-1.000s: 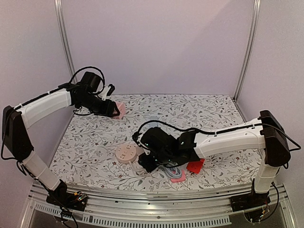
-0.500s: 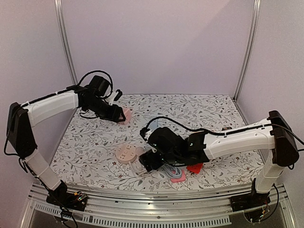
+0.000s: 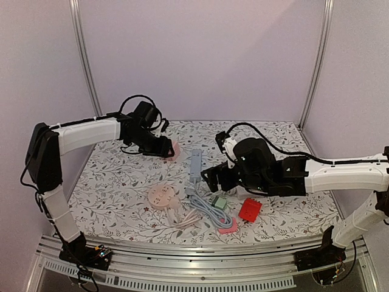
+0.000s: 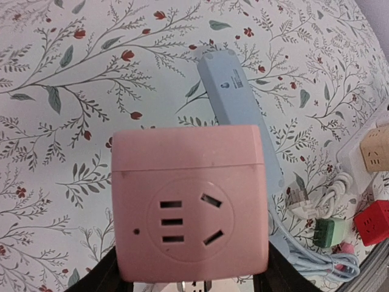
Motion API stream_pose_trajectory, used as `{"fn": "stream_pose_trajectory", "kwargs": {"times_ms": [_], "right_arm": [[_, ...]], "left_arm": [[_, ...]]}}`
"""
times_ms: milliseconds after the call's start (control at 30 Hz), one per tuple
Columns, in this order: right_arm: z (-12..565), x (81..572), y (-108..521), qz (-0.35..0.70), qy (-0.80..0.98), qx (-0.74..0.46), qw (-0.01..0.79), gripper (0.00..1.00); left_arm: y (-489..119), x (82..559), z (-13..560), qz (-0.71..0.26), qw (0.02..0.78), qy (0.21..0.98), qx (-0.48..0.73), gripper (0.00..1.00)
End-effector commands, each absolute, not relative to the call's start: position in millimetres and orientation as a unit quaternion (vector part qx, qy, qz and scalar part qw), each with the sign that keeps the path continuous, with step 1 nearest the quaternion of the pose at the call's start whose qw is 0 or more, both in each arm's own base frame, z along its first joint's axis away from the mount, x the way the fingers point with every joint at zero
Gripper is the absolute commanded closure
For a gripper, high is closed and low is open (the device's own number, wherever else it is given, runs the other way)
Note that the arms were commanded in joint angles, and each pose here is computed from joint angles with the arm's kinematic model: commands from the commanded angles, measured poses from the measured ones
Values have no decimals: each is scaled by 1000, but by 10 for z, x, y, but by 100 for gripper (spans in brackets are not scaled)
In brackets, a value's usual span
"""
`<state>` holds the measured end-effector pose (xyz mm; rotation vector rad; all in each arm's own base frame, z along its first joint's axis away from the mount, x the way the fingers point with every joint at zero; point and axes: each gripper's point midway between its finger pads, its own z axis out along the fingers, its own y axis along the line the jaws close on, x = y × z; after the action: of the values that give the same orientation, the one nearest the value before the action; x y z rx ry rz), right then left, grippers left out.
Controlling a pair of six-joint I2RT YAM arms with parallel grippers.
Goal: Pull the plug off the socket
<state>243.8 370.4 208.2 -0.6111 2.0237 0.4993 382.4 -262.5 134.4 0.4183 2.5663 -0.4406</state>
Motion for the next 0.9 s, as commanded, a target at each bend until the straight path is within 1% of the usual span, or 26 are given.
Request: {"fn": "stream_pose_trajectory", "kwargs": {"times_ms": [0, 133, 267, 600, 700, 867], "right_arm": [[2049, 2591, 3345, 204, 833, -204, 471, 1], [1991, 2684, 3044, 225, 845, -149, 461, 1], [1889, 2702, 2882, 215, 853, -133, 457, 1], [1813, 2756, 2482, 184, 857, -109, 469, 1], [1782, 2760, 2368, 166, 861, -104, 470, 1], [1717, 2760, 2277, 140, 869, -103, 464, 1]], "left_arm": [[-2812, 4108, 1304, -162, 281, 939, 115, 93], [-2922, 4170, 1130, -149, 274, 943, 111, 93], [-2961, 4223, 947, -112, 277, 947, 114, 93], [-2985, 4244, 583, -77, 254, 958, 107, 83], [-2981, 4242, 534, -72, 250, 960, 105, 77], [-3000, 4210, 471, -74, 239, 963, 100, 58]]}}
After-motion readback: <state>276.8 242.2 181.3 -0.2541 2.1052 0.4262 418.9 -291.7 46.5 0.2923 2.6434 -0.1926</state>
